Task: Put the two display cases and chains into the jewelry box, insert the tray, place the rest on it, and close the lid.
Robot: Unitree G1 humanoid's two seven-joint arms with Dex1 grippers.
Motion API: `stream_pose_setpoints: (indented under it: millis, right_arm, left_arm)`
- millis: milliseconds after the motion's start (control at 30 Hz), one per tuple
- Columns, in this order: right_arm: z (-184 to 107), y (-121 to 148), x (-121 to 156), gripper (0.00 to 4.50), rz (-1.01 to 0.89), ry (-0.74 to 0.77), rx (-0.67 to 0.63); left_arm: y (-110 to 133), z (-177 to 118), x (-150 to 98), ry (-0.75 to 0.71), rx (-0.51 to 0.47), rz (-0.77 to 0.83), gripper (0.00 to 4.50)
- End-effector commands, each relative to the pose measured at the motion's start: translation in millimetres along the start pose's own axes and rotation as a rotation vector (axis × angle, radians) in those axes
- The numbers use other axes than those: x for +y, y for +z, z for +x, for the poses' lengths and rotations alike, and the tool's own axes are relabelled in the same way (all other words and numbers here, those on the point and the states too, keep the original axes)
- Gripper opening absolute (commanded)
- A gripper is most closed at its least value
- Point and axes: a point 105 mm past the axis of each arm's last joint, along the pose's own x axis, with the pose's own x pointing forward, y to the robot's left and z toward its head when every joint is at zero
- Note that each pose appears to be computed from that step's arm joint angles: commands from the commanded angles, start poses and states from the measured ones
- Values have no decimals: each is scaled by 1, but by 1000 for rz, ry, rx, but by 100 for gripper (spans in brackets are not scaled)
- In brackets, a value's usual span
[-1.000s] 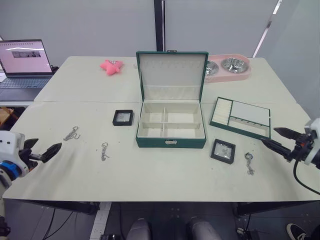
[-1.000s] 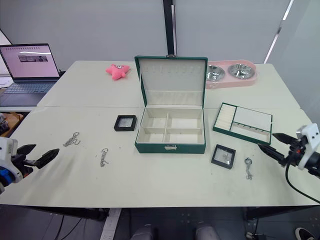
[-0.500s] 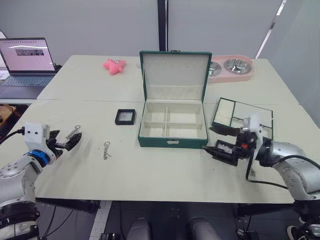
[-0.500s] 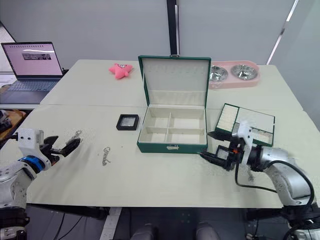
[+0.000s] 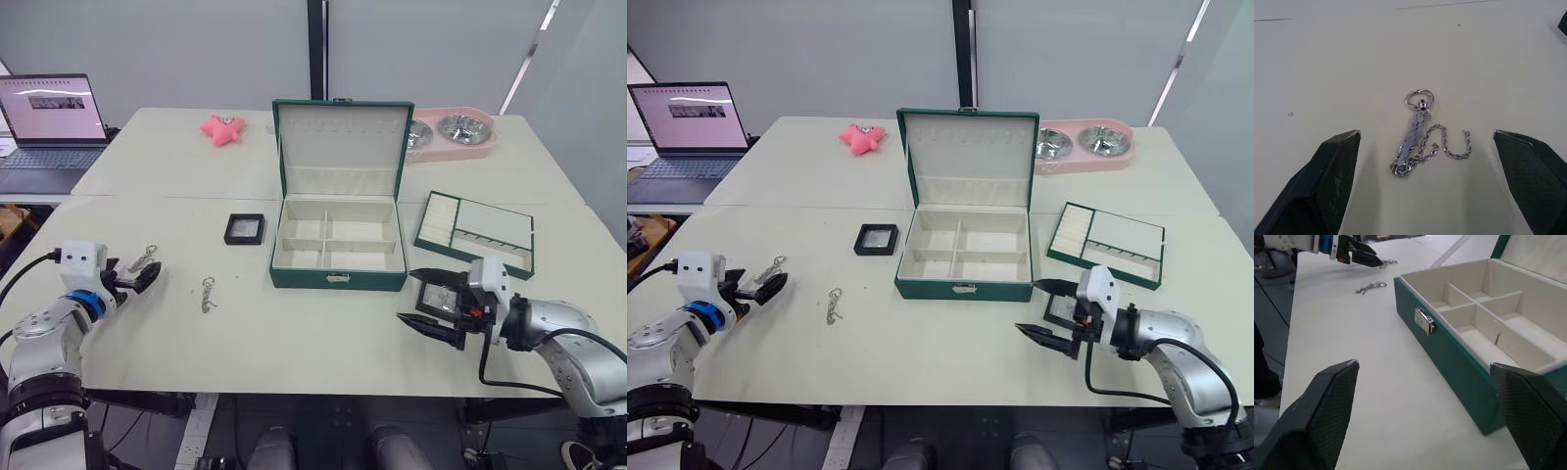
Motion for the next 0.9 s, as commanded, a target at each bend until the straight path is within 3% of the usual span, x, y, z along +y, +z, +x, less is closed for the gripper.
stream_pose_setpoints:
  millis: [33,367,900]
  right_arm:
    - [-10,9,-2,450,-57,-8,-5]
    - [-7,15,-6,450,-72,-20,-3]
    - [-12,14,-10,450,-70,-42,13]
  left_arm:
    - [17,0,10,18,-35,50,449]
    - [14,21,2,-25,25,36,449]
    - [-15,15,5,-24,130,-1,449]
